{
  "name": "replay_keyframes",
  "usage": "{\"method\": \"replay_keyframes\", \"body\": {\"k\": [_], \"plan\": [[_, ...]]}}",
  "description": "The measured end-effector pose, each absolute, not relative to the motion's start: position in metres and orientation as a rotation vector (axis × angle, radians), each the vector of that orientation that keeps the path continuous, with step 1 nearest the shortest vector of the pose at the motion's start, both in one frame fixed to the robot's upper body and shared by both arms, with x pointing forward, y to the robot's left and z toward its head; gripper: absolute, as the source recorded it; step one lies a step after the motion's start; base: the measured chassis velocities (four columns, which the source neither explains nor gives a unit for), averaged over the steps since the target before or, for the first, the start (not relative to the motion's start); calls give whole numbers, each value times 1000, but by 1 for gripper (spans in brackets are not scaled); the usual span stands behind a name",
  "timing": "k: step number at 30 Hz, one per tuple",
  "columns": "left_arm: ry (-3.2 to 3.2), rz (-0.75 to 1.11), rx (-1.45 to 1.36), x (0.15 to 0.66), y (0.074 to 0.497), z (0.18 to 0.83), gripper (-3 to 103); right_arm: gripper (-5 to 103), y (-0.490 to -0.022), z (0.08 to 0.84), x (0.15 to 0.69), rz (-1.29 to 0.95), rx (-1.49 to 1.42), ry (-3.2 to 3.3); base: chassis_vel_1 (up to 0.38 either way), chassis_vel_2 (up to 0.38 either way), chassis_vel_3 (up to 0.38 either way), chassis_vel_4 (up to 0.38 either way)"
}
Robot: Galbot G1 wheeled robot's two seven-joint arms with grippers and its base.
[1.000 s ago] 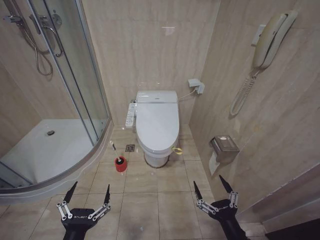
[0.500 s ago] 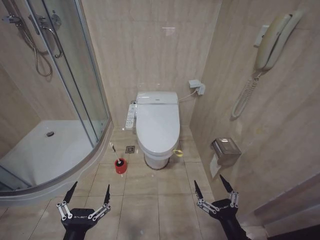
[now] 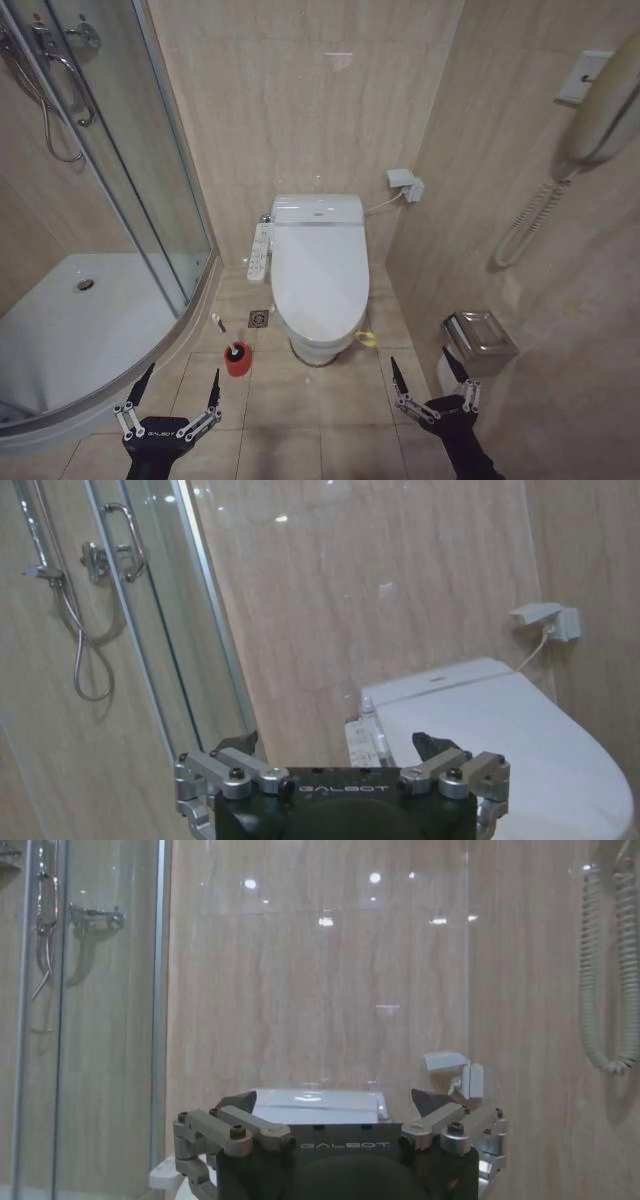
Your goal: Open the toilet lid, clean the toilet bowl with a toilet brush, close the toilet lid, and flush.
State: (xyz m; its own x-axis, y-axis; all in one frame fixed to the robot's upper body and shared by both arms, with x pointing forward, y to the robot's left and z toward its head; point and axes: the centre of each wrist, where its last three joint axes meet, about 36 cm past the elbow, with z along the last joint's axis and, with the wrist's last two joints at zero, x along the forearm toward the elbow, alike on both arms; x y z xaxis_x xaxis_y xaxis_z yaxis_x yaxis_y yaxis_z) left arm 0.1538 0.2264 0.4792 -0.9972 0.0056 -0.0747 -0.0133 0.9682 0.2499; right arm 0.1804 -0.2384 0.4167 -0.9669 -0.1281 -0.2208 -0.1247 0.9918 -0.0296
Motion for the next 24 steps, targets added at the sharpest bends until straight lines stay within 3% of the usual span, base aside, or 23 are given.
{"method": "replay_keyframes", "body": {"k": [13, 24], "plan": [[3042, 387, -6, 154, 226, 479, 100, 100, -239, 416, 180, -36, -181, 2886, 8, -4, -9, 12], [3042, 387, -6, 154, 226, 479, 100, 100, -240, 414, 178, -23, -168, 2885, -95, 94, 103, -111]]}}
